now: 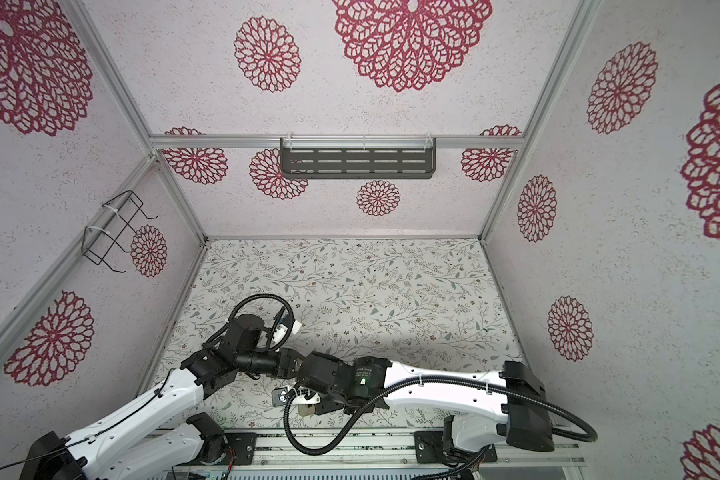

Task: Load the batteries into the remote control
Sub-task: 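Keep pressing the seated battery with the right gripper fingertips, then lift the right gripper off the remote and move over the second battery, then lower the right gripper and grasp the second orange battery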

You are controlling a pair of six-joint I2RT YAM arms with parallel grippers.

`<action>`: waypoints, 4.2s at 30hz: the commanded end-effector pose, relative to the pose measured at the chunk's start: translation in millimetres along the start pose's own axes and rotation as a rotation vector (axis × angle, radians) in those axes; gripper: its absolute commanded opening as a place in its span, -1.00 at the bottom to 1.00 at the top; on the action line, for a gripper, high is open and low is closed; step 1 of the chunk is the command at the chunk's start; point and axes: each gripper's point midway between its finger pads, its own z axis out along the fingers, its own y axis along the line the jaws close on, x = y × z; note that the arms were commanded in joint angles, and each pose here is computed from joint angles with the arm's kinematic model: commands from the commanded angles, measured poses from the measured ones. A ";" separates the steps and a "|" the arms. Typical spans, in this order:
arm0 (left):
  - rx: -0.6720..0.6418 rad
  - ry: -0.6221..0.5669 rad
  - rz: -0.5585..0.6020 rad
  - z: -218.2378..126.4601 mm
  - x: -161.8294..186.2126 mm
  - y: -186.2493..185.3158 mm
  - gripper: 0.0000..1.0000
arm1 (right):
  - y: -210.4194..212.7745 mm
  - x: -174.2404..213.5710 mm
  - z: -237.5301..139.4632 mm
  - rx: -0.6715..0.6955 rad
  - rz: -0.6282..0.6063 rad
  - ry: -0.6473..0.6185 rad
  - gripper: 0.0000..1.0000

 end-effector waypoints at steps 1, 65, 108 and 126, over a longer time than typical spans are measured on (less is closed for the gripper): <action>0.141 -0.049 0.104 -9.8 -15.3 -39.5 -1.00 | 16.9 9.8 14.6 -0.054 0.002 0.043 -0.71; -0.233 -0.463 -0.068 -59.7 -63.6 62.9 -1.00 | -80.3 99.0 25.2 0.352 1.104 -0.020 0.26; -0.218 -0.482 -0.073 -60.5 -64.5 65.1 -1.00 | -45.5 125.0 116.3 0.265 1.155 0.156 0.02; -0.199 -0.488 -0.071 -60.3 -64.4 62.9 -1.00 | -30.5 144.1 116.7 0.269 1.181 0.205 -0.33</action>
